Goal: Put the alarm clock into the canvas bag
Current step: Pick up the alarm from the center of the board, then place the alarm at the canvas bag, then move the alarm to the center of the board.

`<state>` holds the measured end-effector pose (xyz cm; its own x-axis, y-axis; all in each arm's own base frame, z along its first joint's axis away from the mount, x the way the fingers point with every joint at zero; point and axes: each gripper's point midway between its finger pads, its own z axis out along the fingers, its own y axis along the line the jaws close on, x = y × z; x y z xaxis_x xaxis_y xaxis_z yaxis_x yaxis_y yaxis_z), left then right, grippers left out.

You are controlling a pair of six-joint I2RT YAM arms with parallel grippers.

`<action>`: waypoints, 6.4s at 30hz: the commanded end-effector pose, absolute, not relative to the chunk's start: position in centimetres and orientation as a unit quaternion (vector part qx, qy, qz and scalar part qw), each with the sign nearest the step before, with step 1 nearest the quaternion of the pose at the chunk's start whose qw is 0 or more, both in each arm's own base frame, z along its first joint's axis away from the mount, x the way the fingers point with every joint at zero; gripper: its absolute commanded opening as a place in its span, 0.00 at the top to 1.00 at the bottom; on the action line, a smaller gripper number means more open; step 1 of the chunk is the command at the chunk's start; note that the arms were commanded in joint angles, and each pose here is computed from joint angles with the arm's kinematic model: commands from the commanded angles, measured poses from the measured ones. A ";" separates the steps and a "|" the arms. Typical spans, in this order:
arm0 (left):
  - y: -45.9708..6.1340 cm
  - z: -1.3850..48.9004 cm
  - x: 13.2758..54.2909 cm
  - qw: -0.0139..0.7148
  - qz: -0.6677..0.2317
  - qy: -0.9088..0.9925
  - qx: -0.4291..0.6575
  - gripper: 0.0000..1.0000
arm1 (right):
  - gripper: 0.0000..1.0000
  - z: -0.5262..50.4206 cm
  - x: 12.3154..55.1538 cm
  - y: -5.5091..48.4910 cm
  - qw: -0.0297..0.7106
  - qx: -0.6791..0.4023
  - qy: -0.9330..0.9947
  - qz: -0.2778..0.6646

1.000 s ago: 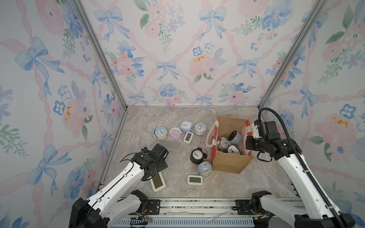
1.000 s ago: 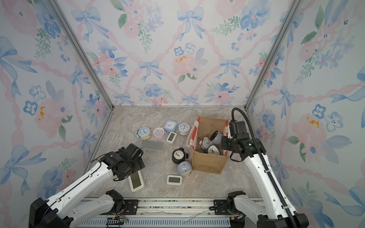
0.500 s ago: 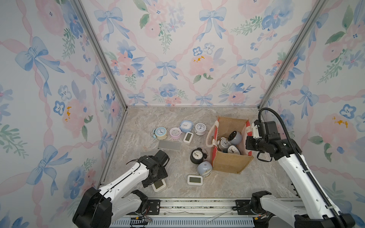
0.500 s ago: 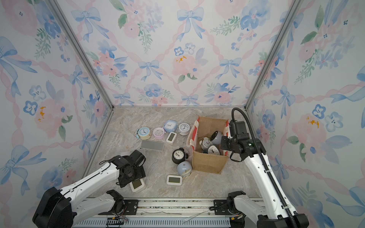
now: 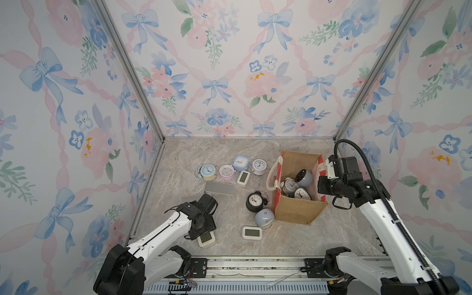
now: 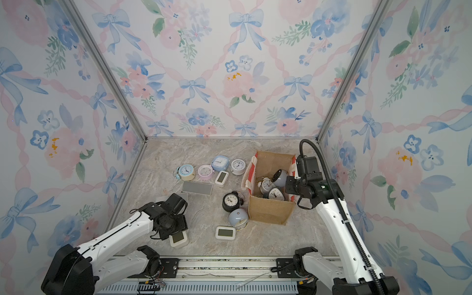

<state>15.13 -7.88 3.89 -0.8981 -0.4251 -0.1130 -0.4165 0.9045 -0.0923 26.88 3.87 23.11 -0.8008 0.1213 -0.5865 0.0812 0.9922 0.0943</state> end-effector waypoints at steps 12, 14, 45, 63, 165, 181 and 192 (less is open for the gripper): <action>-12.3 17.3 24.6 0.246 -0.121 0.957 -0.093 0.43 | 0.87 23.1 27.0 4.1 0.308 0.042 0.950 0.025; -13.7 19.3 26.1 0.271 -0.141 0.950 -0.062 0.44 | 0.87 23.1 27.0 4.1 0.307 0.043 0.950 0.025; -44.7 31.2 32.8 0.310 -0.330 0.867 0.206 0.51 | 0.87 23.1 27.1 4.1 0.306 0.043 0.951 0.026; -49.4 30.2 32.7 0.294 -0.359 0.861 0.210 0.53 | 0.87 23.2 26.7 4.0 0.310 0.043 0.949 0.026; -29.4 27.3 35.4 0.322 -0.150 0.929 0.109 0.16 | 0.87 23.1 27.2 3.6 0.307 0.047 0.950 0.013; -25.8 16.4 32.1 0.214 -0.074 0.972 0.058 0.14 | 0.87 23.0 26.9 3.5 0.308 0.047 0.950 0.013; -31.1 10.0 29.8 0.151 -0.077 0.982 0.089 0.05 | 0.87 23.1 27.0 3.6 0.309 0.047 0.950 0.015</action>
